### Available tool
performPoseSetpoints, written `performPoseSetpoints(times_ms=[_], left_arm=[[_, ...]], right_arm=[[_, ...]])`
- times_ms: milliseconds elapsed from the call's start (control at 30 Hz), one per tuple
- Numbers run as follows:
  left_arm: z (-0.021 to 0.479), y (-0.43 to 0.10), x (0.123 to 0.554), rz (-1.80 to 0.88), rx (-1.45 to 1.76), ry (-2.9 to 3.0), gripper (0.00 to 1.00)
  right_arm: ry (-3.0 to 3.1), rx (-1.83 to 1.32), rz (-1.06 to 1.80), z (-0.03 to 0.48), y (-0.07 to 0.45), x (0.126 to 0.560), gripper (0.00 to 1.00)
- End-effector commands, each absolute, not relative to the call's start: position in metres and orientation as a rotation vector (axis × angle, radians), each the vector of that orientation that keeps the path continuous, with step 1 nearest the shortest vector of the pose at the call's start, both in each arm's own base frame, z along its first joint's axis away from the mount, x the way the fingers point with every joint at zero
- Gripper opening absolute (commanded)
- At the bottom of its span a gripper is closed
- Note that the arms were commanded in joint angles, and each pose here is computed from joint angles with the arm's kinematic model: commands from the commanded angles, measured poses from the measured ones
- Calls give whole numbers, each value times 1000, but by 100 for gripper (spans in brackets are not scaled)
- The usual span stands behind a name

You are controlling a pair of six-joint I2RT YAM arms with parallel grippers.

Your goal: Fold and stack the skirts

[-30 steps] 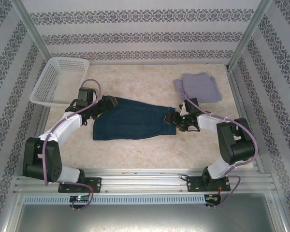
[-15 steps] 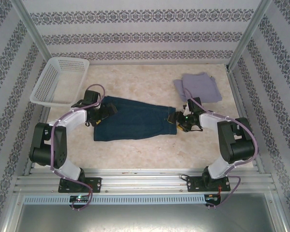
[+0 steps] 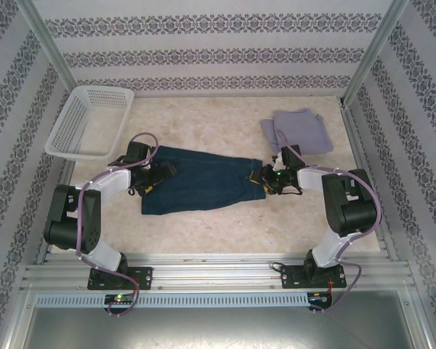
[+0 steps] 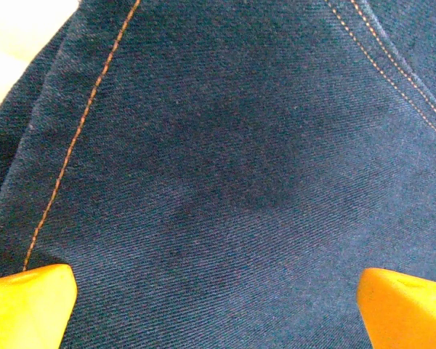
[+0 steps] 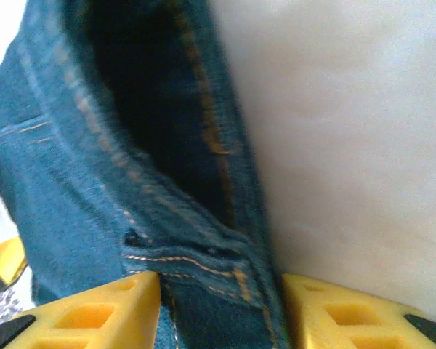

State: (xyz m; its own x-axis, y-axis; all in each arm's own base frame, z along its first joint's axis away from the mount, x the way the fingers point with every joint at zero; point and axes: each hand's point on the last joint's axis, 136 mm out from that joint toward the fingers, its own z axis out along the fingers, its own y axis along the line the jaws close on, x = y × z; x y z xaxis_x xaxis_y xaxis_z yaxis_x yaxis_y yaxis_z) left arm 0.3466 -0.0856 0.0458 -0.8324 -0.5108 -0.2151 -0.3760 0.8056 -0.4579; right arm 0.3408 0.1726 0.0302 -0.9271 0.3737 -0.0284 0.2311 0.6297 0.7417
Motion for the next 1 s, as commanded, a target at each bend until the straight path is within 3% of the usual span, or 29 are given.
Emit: performPoseSetpoints(times_ms=[0, 67, 267, 600, 833, 967], left_arm=[[35, -87, 340, -591, -706, 2691, 100], [35, -86, 340, -591, -704, 2690, 100], [40, -86, 339, -589, -703, 2684, 100], [51, -114, 336, -701, -664, 2682, 100], [81, -172, 357, -958, -584, 2599, 100], [89, -195, 363, -1039, -522, 2585, 100]], right_arm=[[2542, 124, 1439, 53, 234, 340, 43], [2514, 143, 1437, 55, 233, 343, 36], [2461, 240, 1292, 66, 204, 354, 0], [2724, 33, 793, 95, 124, 314, 0], [2830, 193, 375, 141, 76, 315, 0], [2842, 122, 380, 171, 96, 322, 0]])
